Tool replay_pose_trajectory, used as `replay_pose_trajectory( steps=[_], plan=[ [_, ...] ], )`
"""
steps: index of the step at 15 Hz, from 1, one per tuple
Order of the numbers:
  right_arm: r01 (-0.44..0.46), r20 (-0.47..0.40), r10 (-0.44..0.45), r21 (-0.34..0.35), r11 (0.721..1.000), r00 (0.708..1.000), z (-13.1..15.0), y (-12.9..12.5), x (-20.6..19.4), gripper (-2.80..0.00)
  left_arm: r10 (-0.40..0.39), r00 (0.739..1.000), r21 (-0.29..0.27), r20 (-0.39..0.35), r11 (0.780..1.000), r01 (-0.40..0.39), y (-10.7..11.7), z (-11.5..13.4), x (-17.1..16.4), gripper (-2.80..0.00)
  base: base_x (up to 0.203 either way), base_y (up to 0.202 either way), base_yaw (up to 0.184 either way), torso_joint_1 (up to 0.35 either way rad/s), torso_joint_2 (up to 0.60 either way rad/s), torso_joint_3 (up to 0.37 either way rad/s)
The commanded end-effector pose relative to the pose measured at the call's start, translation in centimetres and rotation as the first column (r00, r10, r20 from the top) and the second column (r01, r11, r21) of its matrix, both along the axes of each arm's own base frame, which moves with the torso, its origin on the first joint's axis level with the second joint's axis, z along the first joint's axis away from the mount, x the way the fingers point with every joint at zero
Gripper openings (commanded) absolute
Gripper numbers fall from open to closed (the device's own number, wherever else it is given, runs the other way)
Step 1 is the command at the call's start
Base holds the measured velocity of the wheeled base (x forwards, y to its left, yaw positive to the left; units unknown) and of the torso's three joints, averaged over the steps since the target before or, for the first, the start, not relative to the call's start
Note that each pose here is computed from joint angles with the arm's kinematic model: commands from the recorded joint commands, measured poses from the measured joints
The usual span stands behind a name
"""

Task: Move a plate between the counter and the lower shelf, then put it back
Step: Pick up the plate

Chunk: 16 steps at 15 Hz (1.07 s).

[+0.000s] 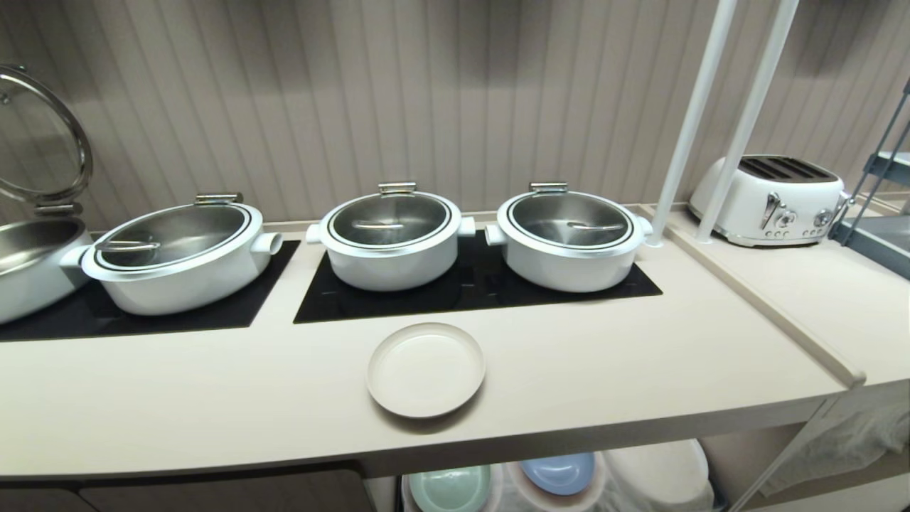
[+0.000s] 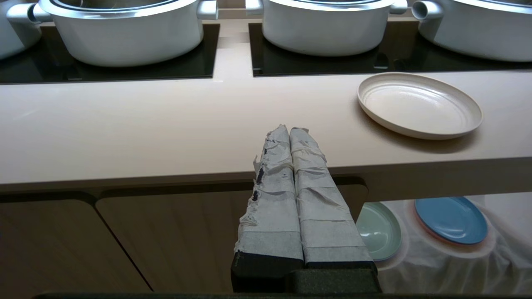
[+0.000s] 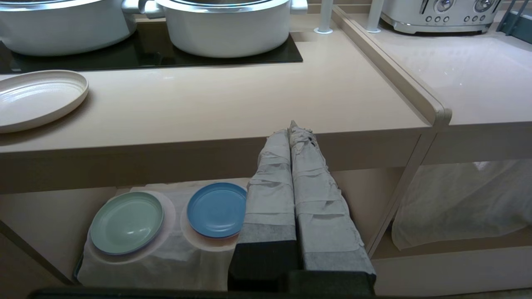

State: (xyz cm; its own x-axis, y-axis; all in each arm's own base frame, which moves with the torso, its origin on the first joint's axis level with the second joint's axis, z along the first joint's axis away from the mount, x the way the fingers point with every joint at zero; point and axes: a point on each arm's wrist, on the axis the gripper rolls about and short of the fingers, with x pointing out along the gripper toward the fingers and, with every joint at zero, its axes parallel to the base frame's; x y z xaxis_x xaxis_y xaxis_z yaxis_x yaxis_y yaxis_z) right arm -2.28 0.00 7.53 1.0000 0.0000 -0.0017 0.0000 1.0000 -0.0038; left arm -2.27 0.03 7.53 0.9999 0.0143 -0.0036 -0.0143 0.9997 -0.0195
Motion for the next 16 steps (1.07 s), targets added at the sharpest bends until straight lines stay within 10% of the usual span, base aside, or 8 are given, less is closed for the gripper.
replay_pose_trajectory(
  steps=[1, 16],
  plan=[
    [0.000, 0.002, 0.000, -0.001, 1.000, 1.000, 0.02, 0.00, 0.00, -2.80, 0.003, 1.000, 0.000, 0.000, 1.000, -0.003, 0.00, 0.01, 0.00, -2.80, 0.000, 0.000, 0.000, 0.000, 0.00, 0.000],
    [0.000, 0.002, 0.000, -0.001, 1.000, 1.000, 0.02, 0.00, 0.00, -2.80, 0.000, 1.000, 0.000, 0.001, 1.000, 0.000, 0.00, 0.00, 0.00, -2.80, 0.000, 0.000, 0.000, 0.000, 0.00, 0.000]
  ],
)
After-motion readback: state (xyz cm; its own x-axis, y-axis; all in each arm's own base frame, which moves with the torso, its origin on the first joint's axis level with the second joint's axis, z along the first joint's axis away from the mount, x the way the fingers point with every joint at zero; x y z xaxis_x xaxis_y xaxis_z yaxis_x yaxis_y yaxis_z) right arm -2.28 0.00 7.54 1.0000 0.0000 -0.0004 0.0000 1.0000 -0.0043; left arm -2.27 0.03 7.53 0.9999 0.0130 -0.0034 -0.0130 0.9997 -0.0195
